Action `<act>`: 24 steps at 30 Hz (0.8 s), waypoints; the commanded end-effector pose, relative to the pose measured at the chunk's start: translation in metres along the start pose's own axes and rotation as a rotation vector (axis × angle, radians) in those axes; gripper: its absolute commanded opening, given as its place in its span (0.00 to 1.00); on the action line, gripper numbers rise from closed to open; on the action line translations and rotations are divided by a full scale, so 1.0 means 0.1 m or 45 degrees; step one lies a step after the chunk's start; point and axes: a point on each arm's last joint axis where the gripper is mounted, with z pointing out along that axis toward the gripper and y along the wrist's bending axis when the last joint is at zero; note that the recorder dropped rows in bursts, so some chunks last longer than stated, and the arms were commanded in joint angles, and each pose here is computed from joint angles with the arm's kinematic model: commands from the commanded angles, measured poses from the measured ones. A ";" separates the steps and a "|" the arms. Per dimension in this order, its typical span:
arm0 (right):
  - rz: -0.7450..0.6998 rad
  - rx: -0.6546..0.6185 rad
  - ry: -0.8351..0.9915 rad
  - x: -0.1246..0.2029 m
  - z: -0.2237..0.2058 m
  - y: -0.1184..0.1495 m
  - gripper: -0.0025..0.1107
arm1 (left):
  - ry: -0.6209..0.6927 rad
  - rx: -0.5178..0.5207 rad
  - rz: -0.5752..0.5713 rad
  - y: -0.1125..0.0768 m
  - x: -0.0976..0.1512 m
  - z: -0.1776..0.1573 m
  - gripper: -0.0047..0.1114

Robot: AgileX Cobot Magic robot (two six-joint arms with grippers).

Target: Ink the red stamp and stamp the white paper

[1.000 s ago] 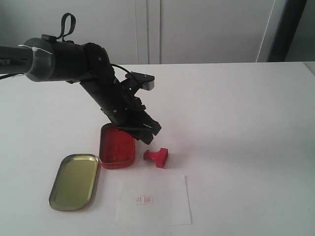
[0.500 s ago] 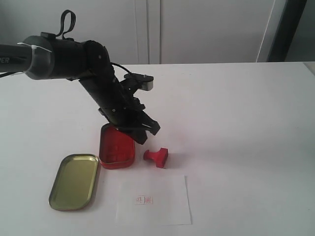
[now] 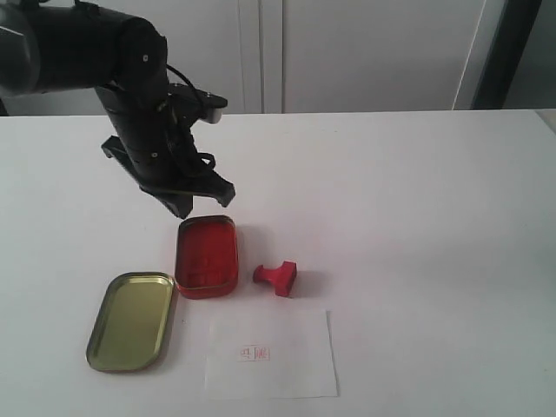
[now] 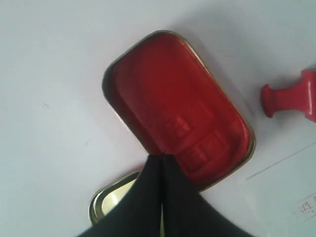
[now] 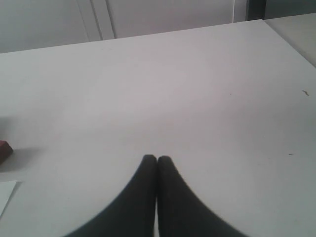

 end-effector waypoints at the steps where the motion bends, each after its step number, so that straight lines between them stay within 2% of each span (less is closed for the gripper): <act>1: -0.004 -0.004 -0.019 -0.01 0.00 0.00 0.02 | 0.028 -0.014 -0.137 0.21 0.05 -0.11 0.04; 8: -0.004 -0.004 -0.019 -0.01 0.00 0.00 0.02 | 0.097 0.000 -0.295 0.58 0.14 -0.12 0.04; 12: -0.004 -0.004 -0.019 -0.01 0.00 0.00 0.02 | 0.133 -0.009 -0.341 0.71 0.18 -0.13 0.04; 20: -0.004 -0.004 -0.019 -0.01 0.00 0.00 0.02 | 0.136 0.008 -0.337 0.73 0.23 -0.23 0.04; 24: -0.004 -0.004 -0.019 -0.01 0.00 0.00 0.02 | 0.113 0.008 -0.338 0.70 0.35 -0.32 0.04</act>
